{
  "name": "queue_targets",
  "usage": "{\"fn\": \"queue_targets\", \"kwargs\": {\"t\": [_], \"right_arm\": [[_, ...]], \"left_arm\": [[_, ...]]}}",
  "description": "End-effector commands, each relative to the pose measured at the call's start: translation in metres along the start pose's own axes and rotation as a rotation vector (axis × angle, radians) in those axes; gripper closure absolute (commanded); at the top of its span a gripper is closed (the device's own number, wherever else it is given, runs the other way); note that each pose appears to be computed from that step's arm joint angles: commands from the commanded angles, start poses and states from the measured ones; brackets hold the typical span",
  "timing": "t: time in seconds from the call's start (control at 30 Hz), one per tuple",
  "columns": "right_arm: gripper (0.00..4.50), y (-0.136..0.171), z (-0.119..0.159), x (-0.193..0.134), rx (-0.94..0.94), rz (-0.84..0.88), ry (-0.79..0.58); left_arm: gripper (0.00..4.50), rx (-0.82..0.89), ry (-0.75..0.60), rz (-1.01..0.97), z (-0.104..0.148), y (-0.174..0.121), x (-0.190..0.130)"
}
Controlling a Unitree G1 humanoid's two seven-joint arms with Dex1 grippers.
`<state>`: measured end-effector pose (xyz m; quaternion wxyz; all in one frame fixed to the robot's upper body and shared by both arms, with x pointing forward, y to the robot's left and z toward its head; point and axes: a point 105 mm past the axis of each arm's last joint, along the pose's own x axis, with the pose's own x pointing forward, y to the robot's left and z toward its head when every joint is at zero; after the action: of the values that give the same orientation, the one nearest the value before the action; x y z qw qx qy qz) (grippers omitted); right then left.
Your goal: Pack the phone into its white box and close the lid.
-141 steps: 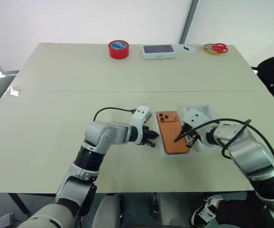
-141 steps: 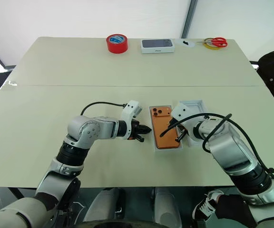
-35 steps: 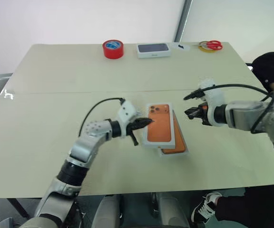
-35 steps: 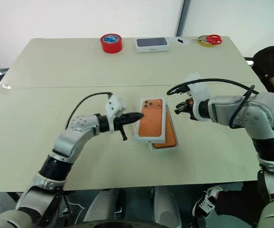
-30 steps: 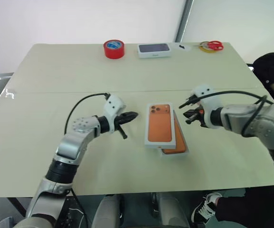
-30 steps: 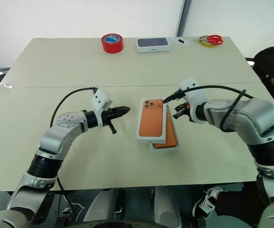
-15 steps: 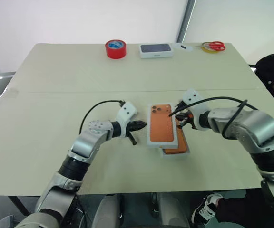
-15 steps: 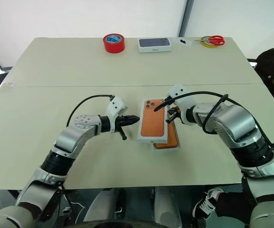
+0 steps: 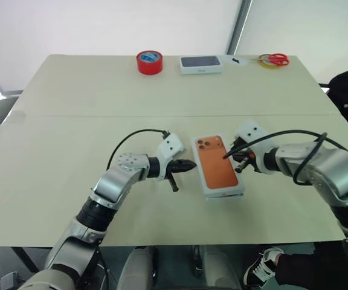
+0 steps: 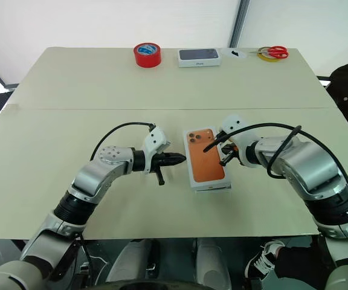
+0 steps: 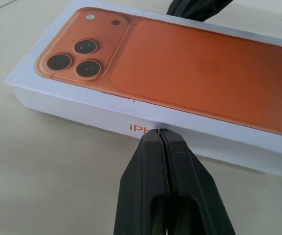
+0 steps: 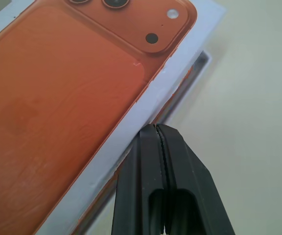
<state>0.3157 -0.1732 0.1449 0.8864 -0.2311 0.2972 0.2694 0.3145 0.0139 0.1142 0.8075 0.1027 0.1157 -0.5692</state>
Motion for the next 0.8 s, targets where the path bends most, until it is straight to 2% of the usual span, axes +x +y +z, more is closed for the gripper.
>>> {"fn": "queue_targets", "kwargs": {"t": [0.03, 0.4, 0.8], "right_arm": [[4.48, 0.012, 0.005, -0.008, -0.041, 0.047, -0.032], [4.48, 0.008, -0.004, -0.006, -0.019, 0.021, -0.008], [4.48, -0.003, -0.006, -0.008, -0.019, -0.031, -0.01]], "left_arm": [[4.5, 0.07, -0.063, -0.079, 0.025, -0.018, 0.01], [4.5, 0.065, -0.058, -0.08, 0.023, -0.017, 0.016], [4.5, -0.028, -0.063, 0.056, 0.016, 0.011, 0.011]]}}
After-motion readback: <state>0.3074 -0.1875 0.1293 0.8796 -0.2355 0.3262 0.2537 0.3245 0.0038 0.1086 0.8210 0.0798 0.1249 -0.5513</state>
